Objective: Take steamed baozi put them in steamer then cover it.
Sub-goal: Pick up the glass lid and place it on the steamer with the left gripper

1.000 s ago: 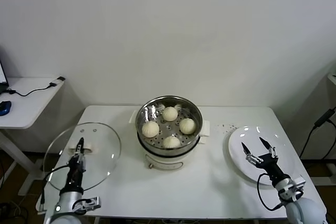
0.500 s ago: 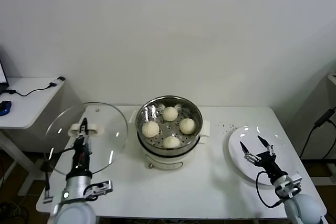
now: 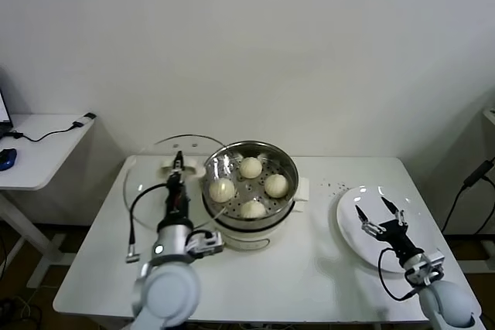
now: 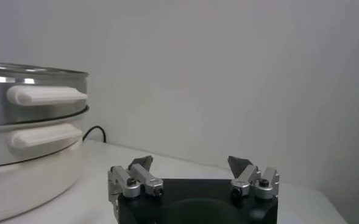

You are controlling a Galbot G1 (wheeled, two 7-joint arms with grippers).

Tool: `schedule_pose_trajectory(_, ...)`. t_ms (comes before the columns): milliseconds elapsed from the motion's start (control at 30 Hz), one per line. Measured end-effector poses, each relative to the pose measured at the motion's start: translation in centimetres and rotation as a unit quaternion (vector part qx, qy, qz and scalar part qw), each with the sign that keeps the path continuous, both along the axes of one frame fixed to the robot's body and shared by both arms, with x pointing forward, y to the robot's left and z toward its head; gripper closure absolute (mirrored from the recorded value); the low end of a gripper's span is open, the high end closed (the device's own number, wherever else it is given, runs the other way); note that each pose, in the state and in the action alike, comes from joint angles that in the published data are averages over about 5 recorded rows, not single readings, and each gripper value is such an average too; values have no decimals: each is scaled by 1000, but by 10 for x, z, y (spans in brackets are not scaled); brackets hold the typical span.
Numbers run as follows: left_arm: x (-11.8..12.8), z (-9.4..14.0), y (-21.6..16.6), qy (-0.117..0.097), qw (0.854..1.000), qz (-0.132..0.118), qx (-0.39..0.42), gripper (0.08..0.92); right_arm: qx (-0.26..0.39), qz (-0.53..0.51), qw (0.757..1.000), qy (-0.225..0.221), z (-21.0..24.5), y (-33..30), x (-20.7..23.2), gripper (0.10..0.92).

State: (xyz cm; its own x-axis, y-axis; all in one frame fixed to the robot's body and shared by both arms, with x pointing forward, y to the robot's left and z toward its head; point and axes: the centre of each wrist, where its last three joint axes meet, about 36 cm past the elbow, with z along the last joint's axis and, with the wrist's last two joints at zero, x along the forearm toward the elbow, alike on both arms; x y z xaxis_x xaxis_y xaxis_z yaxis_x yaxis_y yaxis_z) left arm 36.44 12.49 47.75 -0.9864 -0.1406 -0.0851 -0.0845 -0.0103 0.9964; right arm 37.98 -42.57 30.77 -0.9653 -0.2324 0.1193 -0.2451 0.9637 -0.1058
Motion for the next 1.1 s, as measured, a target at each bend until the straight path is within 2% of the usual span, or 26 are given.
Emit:
schedule_pose_trajectory(300,25,-1,-58,17,999,-35,-10,857,-2,-11,1000,0,-4,-8,-5,200)
schedule_pose_trajectory(533,45,-11,-92,26,998,-48,-8,857,-4,-17,1000,-2,-4,-13,-8,200)
schedule_pose_trajectory(1100,76,-38,-127,51,998,-40,-13,857,-3,-23,1000,2,-9,-18,-13,200)
